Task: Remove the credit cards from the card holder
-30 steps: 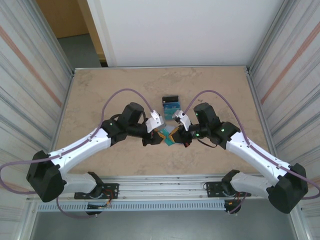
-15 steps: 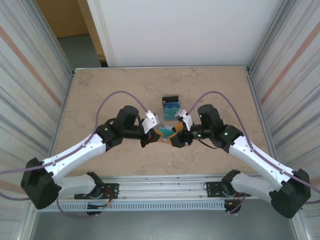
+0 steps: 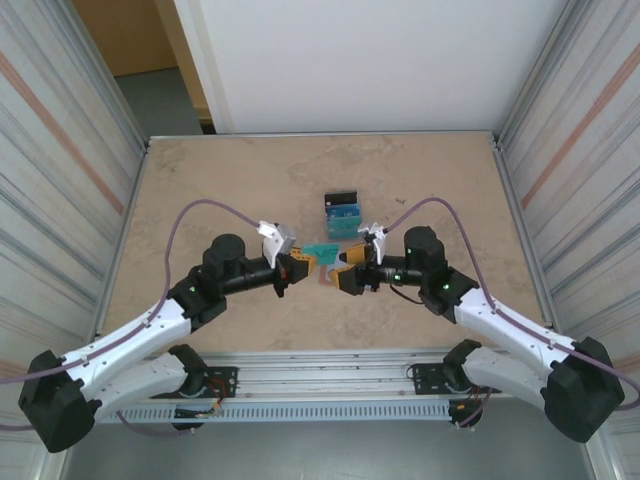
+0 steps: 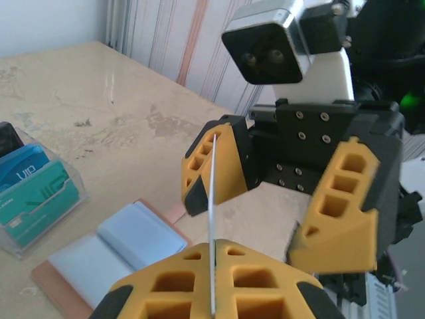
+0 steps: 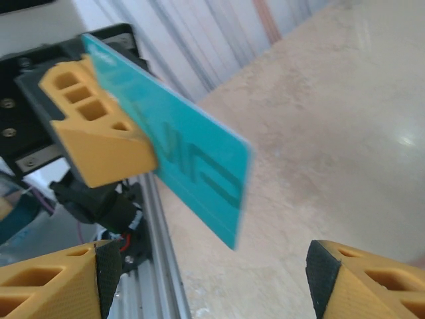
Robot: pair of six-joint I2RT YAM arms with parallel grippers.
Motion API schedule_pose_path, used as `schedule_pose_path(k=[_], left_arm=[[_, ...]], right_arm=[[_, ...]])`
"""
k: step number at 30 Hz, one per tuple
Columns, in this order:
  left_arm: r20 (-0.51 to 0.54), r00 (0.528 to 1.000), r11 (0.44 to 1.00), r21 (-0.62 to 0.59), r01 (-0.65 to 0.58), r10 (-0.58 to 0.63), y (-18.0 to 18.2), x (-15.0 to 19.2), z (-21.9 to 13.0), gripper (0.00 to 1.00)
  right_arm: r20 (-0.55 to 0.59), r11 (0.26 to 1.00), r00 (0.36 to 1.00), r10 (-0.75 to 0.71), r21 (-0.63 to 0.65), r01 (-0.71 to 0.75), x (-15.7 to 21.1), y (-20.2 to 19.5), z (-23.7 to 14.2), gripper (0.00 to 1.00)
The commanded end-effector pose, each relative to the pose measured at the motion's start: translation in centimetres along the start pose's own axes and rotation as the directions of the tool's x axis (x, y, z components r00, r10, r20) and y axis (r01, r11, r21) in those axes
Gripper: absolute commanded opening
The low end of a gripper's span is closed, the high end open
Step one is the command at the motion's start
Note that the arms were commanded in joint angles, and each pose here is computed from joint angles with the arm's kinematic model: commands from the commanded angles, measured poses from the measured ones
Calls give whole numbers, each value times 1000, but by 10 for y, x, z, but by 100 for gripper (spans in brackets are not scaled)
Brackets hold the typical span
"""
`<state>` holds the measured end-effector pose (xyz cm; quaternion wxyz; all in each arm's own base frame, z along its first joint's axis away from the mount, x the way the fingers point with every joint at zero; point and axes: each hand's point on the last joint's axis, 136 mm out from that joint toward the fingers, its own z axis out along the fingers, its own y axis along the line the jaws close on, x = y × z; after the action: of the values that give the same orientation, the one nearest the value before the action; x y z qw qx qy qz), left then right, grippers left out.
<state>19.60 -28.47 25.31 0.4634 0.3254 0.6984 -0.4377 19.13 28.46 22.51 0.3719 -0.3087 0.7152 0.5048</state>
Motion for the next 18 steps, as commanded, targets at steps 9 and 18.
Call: schedule_pose_path(k=[9,18], left_arm=[[88,995,995,86,42,-50,-15,-21,-3,0],[86,995,995,87,39,-47,-16,-21,-4,0]], right_arm=[[62,985,994,-94,-142,102,-37,36,7,71],[84,979,989,-121,-153,133,-43,44,2,54]])
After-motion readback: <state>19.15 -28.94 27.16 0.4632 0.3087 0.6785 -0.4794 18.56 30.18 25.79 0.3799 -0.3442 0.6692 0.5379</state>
